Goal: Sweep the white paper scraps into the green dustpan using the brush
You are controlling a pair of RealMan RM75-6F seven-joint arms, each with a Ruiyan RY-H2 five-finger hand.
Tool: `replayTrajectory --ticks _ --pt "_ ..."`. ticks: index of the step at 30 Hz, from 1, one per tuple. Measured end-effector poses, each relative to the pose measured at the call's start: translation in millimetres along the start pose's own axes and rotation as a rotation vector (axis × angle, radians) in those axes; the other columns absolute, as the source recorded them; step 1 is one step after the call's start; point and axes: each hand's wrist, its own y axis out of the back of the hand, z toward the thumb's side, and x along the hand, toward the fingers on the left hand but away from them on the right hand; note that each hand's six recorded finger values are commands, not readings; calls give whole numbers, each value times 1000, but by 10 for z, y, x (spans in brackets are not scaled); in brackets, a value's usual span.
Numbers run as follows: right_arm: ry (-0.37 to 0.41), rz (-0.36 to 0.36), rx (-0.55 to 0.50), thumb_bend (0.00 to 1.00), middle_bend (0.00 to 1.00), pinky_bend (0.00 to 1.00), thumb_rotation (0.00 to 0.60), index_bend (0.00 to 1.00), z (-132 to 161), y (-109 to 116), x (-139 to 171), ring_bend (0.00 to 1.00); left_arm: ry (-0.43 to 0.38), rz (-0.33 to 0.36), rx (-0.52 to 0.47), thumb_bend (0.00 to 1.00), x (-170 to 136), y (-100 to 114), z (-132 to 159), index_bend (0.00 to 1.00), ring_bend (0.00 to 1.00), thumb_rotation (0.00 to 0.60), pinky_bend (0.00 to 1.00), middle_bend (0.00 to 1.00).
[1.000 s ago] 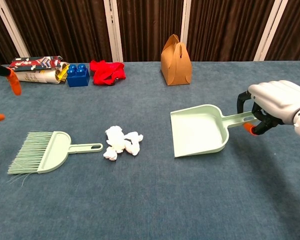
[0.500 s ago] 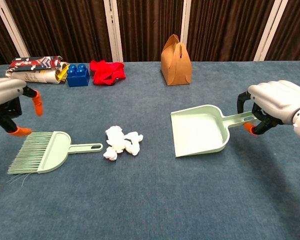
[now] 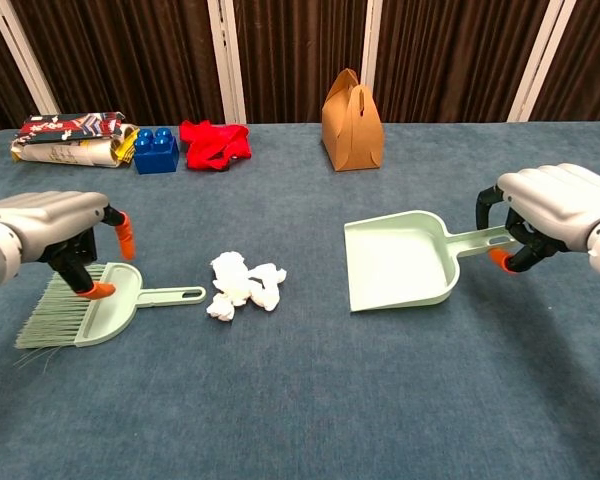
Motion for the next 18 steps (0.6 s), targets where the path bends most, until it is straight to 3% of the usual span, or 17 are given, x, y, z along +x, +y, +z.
replayTrajectory --ticks 18 --pt "-8 2 8 474 898 890 600 550 -32 -6 -20 894 -12 -40 -25 412 43 -224 290 445 1000 600 1000 1000"
